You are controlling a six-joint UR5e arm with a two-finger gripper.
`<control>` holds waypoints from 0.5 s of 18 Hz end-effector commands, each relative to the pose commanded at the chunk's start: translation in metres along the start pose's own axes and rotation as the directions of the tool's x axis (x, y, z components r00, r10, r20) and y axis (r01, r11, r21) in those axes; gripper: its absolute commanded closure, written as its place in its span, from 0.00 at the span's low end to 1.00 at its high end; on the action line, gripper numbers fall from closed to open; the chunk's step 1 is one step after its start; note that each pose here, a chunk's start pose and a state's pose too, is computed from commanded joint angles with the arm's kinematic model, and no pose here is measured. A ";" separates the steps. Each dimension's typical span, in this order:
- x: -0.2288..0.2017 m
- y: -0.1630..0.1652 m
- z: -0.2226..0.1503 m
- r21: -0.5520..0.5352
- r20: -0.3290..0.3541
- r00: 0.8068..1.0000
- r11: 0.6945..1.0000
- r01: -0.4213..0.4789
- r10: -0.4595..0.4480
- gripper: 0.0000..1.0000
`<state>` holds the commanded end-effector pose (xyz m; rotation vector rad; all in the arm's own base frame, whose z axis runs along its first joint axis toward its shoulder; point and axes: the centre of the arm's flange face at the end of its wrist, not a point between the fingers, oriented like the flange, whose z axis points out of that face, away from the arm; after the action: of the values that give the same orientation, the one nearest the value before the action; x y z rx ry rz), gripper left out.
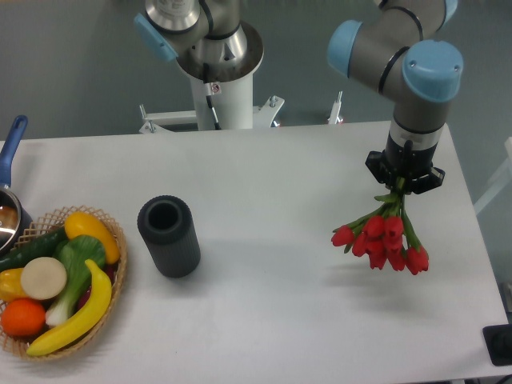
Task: Insert the flowers into the vase
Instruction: 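Carry the red tulip bunch in the gripper over to the black vase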
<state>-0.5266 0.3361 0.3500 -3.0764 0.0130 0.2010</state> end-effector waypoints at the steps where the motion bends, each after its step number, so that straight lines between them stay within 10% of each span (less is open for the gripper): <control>1: 0.002 -0.003 -0.001 0.003 0.001 1.000 1.000 -0.005 0.005 1.00; 9: 0.040 -0.067 -0.064 0.319 -0.022 1.000 0.948 -0.001 0.008 1.00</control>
<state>-0.4776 0.3992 0.4120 -2.7552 0.0485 0.1462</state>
